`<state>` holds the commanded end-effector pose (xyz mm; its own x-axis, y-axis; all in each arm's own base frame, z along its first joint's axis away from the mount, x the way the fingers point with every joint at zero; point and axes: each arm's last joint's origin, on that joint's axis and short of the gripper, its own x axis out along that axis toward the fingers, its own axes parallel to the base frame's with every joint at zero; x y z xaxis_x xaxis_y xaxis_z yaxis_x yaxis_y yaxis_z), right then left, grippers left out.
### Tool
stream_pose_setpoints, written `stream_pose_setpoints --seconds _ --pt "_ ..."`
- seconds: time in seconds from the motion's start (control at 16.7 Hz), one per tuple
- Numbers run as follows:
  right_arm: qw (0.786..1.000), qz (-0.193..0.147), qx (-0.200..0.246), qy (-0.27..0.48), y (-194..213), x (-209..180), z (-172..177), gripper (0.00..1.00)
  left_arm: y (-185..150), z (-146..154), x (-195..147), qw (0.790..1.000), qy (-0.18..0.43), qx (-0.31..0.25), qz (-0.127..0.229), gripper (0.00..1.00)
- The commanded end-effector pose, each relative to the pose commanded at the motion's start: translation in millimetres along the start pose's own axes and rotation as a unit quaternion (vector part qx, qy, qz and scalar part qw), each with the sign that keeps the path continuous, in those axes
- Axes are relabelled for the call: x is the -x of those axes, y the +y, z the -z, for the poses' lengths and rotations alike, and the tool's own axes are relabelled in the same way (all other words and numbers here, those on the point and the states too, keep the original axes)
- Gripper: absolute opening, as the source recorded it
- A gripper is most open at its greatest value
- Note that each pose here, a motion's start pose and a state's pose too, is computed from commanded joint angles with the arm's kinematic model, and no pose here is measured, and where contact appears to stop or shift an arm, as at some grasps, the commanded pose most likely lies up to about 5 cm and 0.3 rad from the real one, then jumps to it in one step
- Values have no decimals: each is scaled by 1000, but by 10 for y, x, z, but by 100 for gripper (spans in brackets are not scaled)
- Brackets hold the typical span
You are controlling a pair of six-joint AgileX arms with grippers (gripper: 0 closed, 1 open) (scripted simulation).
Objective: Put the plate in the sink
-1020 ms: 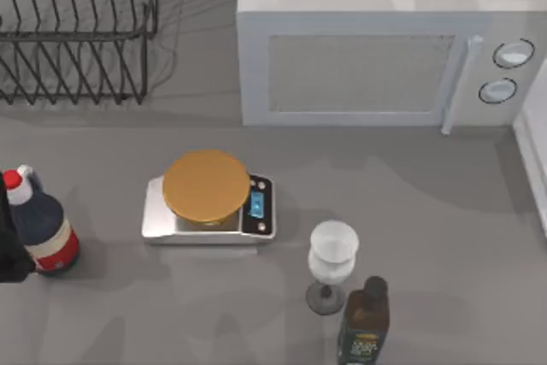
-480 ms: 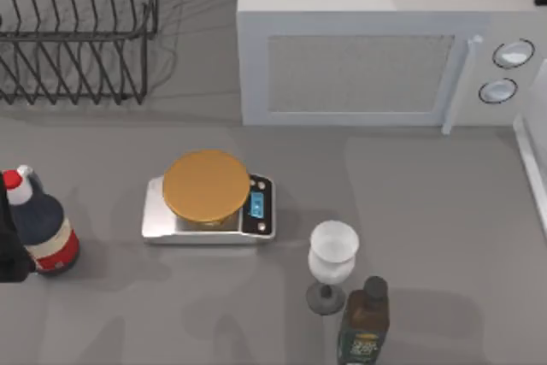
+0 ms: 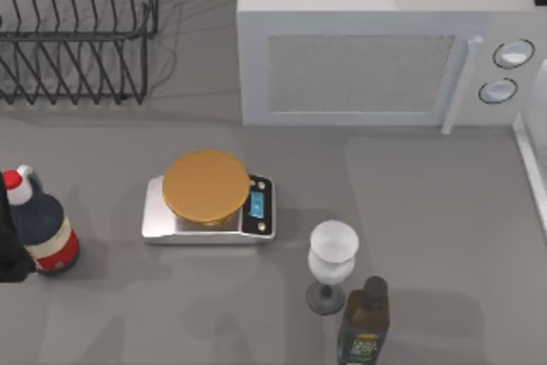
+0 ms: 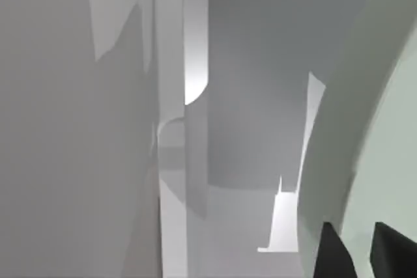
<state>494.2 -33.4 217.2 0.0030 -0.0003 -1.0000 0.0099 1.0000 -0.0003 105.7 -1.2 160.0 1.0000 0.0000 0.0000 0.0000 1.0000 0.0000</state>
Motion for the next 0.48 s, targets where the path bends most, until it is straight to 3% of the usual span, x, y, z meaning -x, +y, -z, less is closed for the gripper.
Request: stream_pose_setpoints --seconds 0.48 --pt "1000 0 0 0 0 0 0 90 0 0 0 1000 0 0 0 100"
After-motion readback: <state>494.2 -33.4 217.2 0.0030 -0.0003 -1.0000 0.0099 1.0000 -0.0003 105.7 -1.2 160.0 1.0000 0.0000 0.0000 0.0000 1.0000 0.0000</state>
